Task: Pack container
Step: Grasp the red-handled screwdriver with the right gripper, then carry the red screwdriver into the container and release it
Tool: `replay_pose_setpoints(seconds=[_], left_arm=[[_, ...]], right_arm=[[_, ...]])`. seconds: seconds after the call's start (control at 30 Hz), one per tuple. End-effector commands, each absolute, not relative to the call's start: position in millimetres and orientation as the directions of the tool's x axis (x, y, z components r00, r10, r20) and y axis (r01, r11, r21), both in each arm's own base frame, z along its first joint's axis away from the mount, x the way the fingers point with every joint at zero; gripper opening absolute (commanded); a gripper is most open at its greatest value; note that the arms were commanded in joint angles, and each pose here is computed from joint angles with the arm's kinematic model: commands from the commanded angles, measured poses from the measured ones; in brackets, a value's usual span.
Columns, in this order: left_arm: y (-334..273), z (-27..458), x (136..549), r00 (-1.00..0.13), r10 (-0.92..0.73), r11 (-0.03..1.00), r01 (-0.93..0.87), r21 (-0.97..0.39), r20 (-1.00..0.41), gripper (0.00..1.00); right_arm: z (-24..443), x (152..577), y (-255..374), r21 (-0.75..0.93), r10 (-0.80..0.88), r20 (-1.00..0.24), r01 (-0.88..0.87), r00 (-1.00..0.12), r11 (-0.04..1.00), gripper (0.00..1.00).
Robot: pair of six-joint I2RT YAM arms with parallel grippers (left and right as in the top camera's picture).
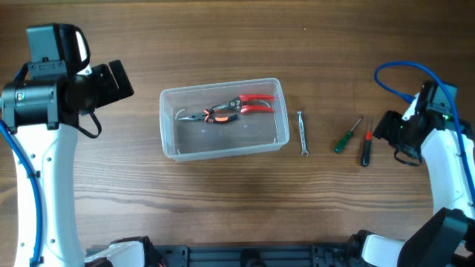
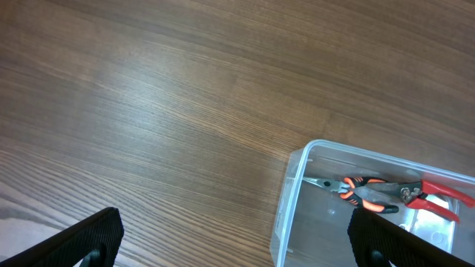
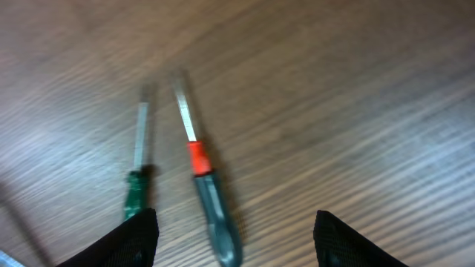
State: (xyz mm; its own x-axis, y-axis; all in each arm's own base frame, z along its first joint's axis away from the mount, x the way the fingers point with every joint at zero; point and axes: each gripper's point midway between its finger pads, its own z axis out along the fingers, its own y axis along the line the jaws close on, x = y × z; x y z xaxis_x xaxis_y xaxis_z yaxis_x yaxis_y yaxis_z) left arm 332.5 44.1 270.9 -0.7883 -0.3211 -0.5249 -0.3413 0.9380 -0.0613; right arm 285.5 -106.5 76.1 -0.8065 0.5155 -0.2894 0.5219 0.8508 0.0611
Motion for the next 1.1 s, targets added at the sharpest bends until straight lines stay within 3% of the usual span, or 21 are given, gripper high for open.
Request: replay_pose_setpoints(seconds=[0.0,0.1,0.27,0.53,0.63,0.7,0.8,0.87,1.0,1.07], left_arm=[[47.8,273.8,332.7,-0.776,-0.337,0.931,-0.361,-0.062,-0.534,1.00],[47.8,273.8,332.8,-0.775,-0.337,0.930,-0.361,-0.063,-0.534,1.00],[47.8,273.8,332.7,-0.776,-0.337,0.931,-0.361,-0.062,-0.534,1.00],[47.8,273.8,332.7,-0.775,-0.337,0.930,-0.361,-0.063,-0.534,1.00],[47.8,273.8,332.8,-0.775,-0.337,0.931,-0.361,-0.062,-0.534,1.00],[47.8,273.8,332.8,-0.775,-0.337,0.931,-0.361,-0.062,-0.534,1.00],[47.7,273.8,332.8,-0.775,-0.337,0.931,-0.361,-0.063,-0.534,1.00],[47.8,273.8,332.8,-0.775,-0.337,0.931,-0.361,-0.062,-0.534,1.00],[47.7,273.8,332.8,-0.775,-0.337,0.930,-0.361,-0.063,-0.534,1.00],[47.8,273.8,332.8,-0.775,-0.337,0.931,-0.361,-0.062,-0.534,1.00]], right_arm=[[63.5,275.6,-109.0,0.063,0.584,-0.248,0.588,-0.773,0.806,0.66],[63.5,276.1,-109.4,0.076,0.624,-0.248,0.627,-0.741,0.775,0.70],[58.4,273.3,-107.7,0.071,0.621,-0.235,0.623,-0.748,0.779,0.63],[-5.0,251.6,-89.2,0.126,0.624,-0.229,0.613,-0.747,0.780,0.56],[-5.8,250.3,-88.2,0.127,0.625,-0.222,0.614,-0.748,0.779,0.46],[-5.9,250.2,-86.4,0.135,0.626,-0.217,0.612,-0.749,0.779,0.46],[-6.3,248.9,-84.2,0.141,0.627,-0.206,0.611,-0.751,0.779,0.38],[-6.4,248.6,-84.1,0.140,0.627,-0.205,0.611,-0.752,0.779,0.31],[-6.5,248.0,-83.9,0.139,0.627,-0.203,0.611,-0.752,0.779,0.07],[-5.6,249.3,-84.2,0.141,0.626,-0.206,0.610,-0.752,0.779,0.04]])
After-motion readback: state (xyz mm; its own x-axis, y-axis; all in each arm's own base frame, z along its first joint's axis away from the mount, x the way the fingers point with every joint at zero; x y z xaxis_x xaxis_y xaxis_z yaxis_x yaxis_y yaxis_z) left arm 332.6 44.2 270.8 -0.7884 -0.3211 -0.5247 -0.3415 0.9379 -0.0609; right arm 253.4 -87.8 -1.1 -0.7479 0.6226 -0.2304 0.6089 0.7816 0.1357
